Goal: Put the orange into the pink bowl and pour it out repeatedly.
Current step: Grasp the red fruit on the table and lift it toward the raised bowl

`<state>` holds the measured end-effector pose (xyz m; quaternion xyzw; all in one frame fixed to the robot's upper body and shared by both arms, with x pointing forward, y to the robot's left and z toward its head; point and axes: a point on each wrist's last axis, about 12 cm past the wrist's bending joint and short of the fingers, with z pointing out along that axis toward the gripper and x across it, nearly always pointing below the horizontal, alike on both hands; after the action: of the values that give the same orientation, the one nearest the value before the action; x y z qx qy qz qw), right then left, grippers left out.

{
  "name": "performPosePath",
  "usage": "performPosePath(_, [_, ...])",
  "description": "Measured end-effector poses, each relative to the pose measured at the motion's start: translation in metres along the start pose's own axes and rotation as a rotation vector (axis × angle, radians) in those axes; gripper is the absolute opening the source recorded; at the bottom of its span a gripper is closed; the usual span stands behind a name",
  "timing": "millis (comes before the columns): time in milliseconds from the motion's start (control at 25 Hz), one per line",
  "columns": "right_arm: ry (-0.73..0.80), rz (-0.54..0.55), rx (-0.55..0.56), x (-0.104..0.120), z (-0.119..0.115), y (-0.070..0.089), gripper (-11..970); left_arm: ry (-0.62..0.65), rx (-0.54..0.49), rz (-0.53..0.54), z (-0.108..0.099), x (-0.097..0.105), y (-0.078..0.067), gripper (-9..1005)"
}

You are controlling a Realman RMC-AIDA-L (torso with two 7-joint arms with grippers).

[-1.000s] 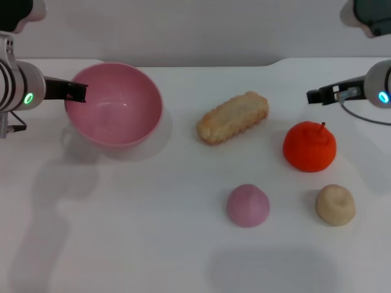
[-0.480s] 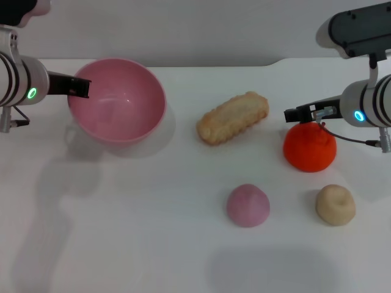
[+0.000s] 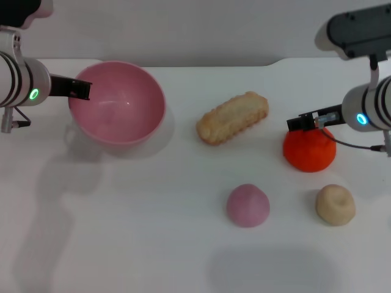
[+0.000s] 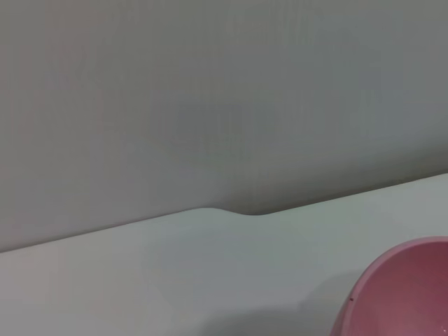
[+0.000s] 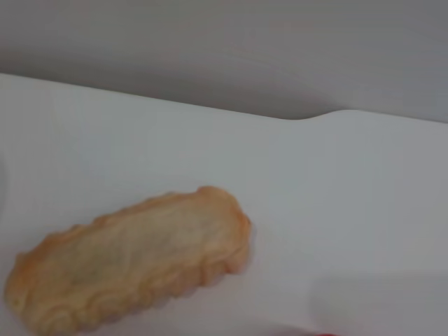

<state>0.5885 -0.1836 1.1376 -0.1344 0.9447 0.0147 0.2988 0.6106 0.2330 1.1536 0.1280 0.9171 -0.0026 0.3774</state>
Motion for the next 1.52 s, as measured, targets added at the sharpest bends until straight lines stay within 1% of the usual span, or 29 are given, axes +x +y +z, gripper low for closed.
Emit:
performPosePath(40, [0.000, 0.000, 0.000, 0.000, 0.000, 0.000, 761, 0.000, 0.000, 0.000, 0.000, 0.000, 0.000, 48])
performPosePath(280, [-0.037, -0.079, 0.069, -0.016, -0.031, 0.005, 761, 0.003, -0.001, 0.003, 0.001, 0.000, 0.000, 48])
performPosePath(400, [-0.005, -0.115, 0.101, -0.013, -0.034, 0.009, 761, 0.003, -0.005, 0.002, 0.002, -0.001, 0.002, 48])
performPosePath(600, [0.033, -0.142, 0.121, -0.007, -0.029, 0.010, 760, 0.008, -0.005, 0.002, 0.003, 0.000, 0.003, 48])
performPosePath(800, [0.035, -0.120, 0.116, -0.001, -0.024, 0.008, 760, 0.008, -0.003, 0.005, 0.004, -0.001, 0.001, 49])
performPosePath(1120, [0.059, -0.086, 0.109, 0.007, -0.004, 0.003, 738, 0.001, 0.001, 0.011, 0.002, -0.004, 0.000, 49])
performPosePath(1320, [0.059, -0.071, 0.102, 0.009, 0.000, 0.001, 724, 0.001, 0.001, 0.013, 0.002, -0.004, -0.001, 49])
performPosePath(1520, [0.061, -0.080, 0.104, 0.009, 0.004, 0.001, 711, 0.000, 0.002, 0.016, 0.002, -0.005, -0.001, 49])
